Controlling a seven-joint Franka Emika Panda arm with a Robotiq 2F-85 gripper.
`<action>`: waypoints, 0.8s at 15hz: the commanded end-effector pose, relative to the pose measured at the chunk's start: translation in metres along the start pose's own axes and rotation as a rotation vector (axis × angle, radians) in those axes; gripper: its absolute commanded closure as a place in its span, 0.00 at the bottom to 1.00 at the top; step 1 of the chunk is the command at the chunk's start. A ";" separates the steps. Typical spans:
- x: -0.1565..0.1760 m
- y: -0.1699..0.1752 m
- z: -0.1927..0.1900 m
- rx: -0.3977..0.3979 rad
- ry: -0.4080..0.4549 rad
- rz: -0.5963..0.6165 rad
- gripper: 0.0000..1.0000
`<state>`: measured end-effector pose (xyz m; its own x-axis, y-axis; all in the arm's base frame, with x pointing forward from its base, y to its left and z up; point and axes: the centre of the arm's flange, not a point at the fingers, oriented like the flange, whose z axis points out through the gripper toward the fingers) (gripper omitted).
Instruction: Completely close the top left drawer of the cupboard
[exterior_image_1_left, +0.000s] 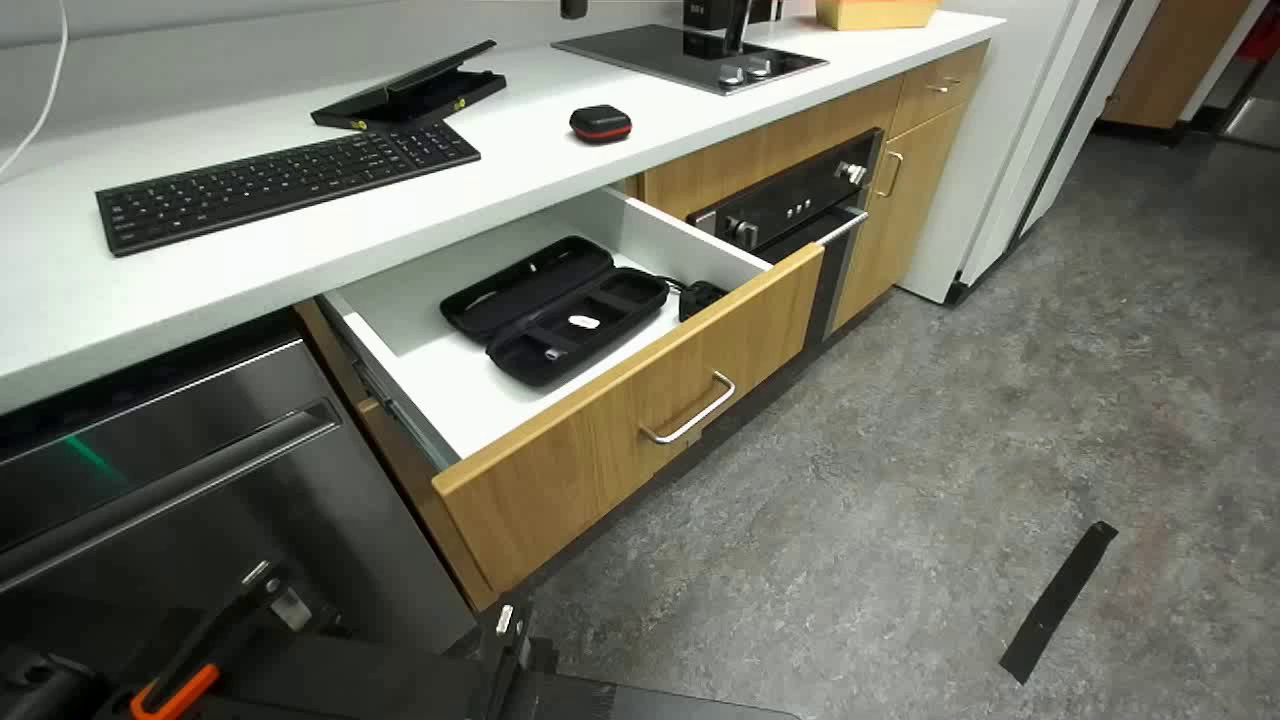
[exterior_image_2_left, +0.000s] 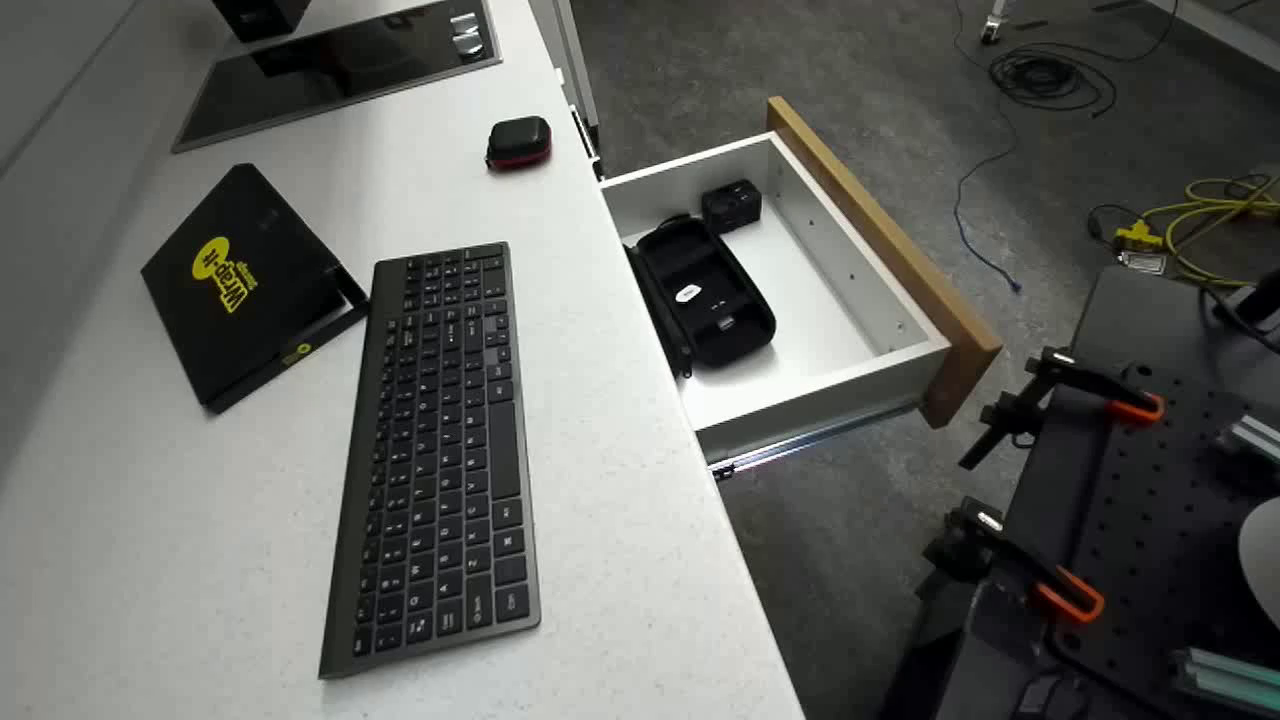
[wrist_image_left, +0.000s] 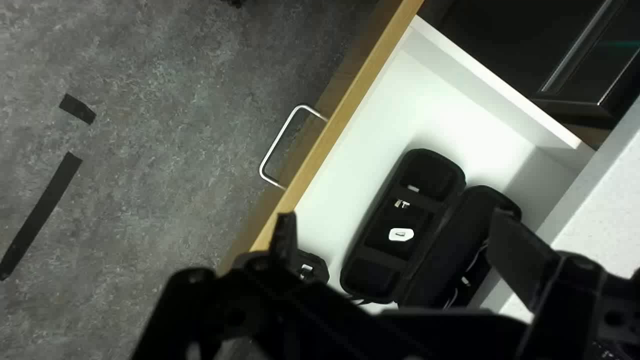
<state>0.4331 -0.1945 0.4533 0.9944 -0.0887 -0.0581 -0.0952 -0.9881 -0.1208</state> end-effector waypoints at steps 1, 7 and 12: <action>0.000 0.000 0.000 0.000 0.000 0.000 0.00; 0.013 0.009 0.033 -0.076 0.009 0.059 0.00; 0.031 0.058 0.128 -0.191 0.024 0.186 0.00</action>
<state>0.4445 -0.2169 0.3742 0.9800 -0.1955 -0.0377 -0.1952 -0.9807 0.0127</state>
